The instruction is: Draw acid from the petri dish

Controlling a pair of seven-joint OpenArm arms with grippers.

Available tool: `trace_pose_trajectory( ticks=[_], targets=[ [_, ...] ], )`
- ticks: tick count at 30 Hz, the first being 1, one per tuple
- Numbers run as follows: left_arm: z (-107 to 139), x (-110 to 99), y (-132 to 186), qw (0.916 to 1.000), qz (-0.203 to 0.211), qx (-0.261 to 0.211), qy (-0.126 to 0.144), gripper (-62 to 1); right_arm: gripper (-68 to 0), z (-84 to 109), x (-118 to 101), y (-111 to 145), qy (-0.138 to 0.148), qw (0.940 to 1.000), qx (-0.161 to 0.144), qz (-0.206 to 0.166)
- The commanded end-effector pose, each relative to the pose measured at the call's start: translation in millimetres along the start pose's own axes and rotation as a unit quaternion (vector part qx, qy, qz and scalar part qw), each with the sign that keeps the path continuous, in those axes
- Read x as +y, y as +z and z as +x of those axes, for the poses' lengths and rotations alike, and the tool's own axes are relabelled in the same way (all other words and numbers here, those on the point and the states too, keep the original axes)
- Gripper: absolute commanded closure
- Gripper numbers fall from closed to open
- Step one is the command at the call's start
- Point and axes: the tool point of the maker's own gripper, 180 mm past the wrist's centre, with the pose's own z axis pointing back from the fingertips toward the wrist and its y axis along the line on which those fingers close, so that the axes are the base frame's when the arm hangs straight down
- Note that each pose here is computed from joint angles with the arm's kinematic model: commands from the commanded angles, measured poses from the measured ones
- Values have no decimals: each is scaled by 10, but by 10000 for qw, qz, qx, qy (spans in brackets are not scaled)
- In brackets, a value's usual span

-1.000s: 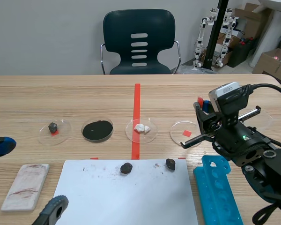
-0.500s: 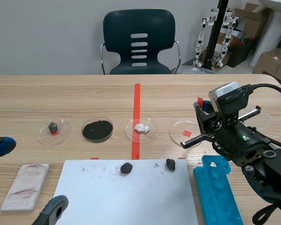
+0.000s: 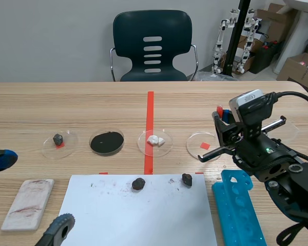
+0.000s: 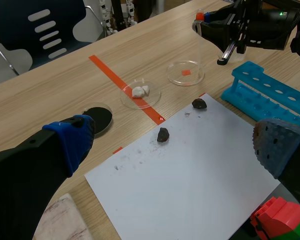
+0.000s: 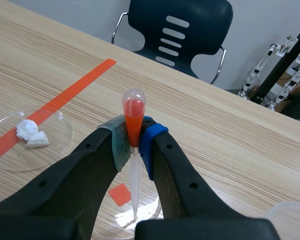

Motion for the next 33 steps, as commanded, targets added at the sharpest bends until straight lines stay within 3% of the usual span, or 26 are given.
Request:
trace_pose_trajectory(
  ticks=[1, 33],
  targets=[
    [85, 17, -11, 9999, 14, -161, -17, -623, -40, 111, -98, -54, 37, 9998, -175, -88],
    [85, 17, -11, 9999, 14, -161, -17, -623, -66, 119, -102, -53, 23, 9998, -196, -99]
  ],
)
